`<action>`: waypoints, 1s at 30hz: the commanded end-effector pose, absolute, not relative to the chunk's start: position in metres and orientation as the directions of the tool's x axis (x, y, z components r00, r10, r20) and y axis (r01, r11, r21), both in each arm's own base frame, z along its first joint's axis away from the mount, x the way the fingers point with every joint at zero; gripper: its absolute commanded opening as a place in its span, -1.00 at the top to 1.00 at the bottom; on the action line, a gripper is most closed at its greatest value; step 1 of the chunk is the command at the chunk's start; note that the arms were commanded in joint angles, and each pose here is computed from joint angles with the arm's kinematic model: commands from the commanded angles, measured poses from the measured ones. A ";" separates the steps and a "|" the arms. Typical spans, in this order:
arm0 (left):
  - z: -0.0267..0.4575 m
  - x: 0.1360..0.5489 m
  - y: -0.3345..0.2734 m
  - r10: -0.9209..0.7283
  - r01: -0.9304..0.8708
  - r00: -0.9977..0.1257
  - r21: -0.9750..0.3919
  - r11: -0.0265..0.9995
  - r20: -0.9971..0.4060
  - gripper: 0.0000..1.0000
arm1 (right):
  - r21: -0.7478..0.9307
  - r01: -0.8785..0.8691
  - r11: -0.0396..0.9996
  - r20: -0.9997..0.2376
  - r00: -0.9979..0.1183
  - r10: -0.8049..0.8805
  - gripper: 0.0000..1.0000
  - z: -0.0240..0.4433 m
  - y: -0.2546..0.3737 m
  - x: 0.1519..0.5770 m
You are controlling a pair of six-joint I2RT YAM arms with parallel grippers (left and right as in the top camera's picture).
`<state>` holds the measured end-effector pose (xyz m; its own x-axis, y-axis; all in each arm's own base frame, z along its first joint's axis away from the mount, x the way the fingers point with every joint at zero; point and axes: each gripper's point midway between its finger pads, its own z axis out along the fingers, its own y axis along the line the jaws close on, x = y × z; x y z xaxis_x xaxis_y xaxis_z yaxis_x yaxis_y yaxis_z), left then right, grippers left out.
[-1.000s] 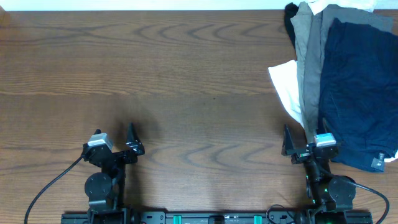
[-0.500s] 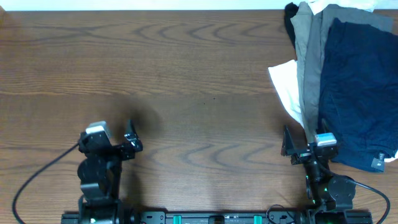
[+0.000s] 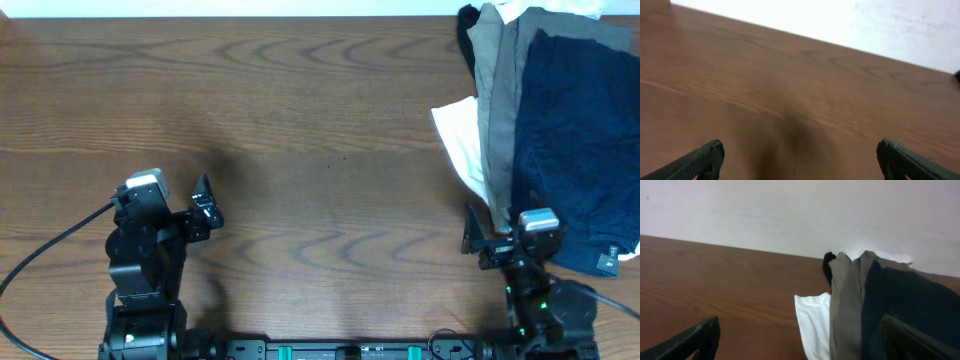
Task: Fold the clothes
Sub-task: 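Raise the left arm and move the right gripper toward the clothes pile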
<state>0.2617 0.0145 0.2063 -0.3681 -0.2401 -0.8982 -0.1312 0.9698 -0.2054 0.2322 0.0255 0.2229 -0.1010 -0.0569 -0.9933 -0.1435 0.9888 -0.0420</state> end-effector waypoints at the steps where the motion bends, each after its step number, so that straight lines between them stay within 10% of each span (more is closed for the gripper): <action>1: 0.220 0.259 0.005 -0.218 -0.076 -0.376 -0.204 0.976 -0.901 -0.96 | -0.023 -0.124 0.992 -0.990 -0.133 -0.040 -0.99 0.242 0.022 0.235; 30: 0.268 0.229 -0.023 -0.218 0.055 -0.437 -0.268 0.962 -0.873 -0.96 | 0.116 -0.029 0.993 -0.938 -0.331 0.100 -0.98 0.271 0.013 0.263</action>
<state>0.2293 -0.0197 0.2549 -0.4666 -0.2416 -0.8508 0.0172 0.9593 -0.2818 0.2590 0.0185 0.2659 -0.3331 0.0654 -0.9406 -0.0650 0.9936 0.0921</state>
